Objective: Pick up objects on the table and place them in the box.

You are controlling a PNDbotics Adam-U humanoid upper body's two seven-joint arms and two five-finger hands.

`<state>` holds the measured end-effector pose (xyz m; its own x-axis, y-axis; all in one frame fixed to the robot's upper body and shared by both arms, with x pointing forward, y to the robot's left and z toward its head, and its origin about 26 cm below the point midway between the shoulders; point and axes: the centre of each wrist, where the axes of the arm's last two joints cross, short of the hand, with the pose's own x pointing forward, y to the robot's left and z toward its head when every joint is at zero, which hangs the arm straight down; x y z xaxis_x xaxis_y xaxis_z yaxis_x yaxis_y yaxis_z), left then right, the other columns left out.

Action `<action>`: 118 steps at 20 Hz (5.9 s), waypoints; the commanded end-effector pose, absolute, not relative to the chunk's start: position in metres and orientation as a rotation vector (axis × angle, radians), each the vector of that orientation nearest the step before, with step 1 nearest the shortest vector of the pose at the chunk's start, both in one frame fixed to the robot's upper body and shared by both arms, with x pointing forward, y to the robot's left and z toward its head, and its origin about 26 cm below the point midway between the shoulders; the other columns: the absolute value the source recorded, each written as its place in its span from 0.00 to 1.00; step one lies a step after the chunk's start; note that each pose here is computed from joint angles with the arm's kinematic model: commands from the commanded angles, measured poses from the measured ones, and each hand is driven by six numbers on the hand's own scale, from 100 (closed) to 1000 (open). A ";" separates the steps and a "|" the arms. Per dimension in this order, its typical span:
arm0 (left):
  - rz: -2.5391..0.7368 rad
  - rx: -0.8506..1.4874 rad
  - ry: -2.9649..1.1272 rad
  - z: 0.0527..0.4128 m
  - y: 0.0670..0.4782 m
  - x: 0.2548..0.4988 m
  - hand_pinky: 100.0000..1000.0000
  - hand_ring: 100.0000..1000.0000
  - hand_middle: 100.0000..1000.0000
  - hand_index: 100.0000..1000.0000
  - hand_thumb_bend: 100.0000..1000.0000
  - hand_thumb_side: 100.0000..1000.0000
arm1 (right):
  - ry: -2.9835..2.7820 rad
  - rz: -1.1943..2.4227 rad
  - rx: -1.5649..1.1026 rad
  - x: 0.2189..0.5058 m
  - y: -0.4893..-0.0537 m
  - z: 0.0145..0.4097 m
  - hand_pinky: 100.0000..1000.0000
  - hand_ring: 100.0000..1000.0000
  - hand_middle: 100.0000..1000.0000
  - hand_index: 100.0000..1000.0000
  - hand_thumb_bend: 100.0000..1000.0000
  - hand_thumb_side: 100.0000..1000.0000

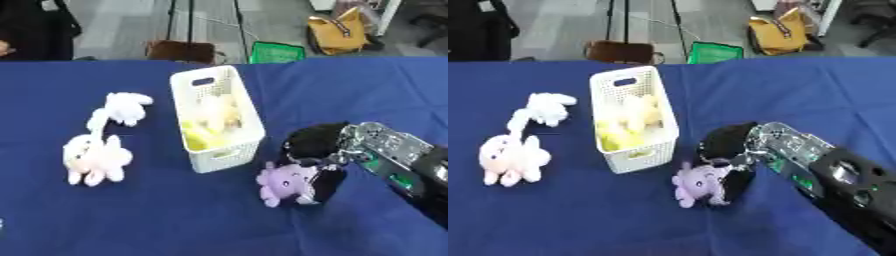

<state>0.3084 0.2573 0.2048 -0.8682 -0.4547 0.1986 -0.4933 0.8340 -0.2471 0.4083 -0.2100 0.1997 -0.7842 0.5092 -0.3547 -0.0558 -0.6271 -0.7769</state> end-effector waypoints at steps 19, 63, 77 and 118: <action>0.449 0.752 -2.924 0.211 0.259 0.305 0.48 0.48 0.69 0.72 0.00 0.47 | -1.299 2.385 -0.926 0.397 -0.213 0.240 0.88 0.76 0.39 0.62 0.08 0.69; 0.430 0.740 -2.913 0.209 0.258 0.305 0.48 0.48 0.69 0.72 0.00 0.47 | -1.645 2.064 -1.175 0.396 -0.182 0.374 0.88 0.72 0.34 0.57 0.12 0.80; 0.445 0.702 -2.921 0.211 0.254 0.306 0.48 0.48 0.69 0.72 0.00 0.47 | -1.620 1.950 -1.134 0.470 -0.166 0.341 0.87 0.70 0.33 0.56 0.15 0.78; 0.449 0.678 -2.922 0.211 0.251 0.306 0.48 0.48 0.69 0.72 0.00 0.47 | -1.560 1.974 -1.073 0.493 -0.142 0.307 0.93 0.84 0.61 0.93 0.45 1.00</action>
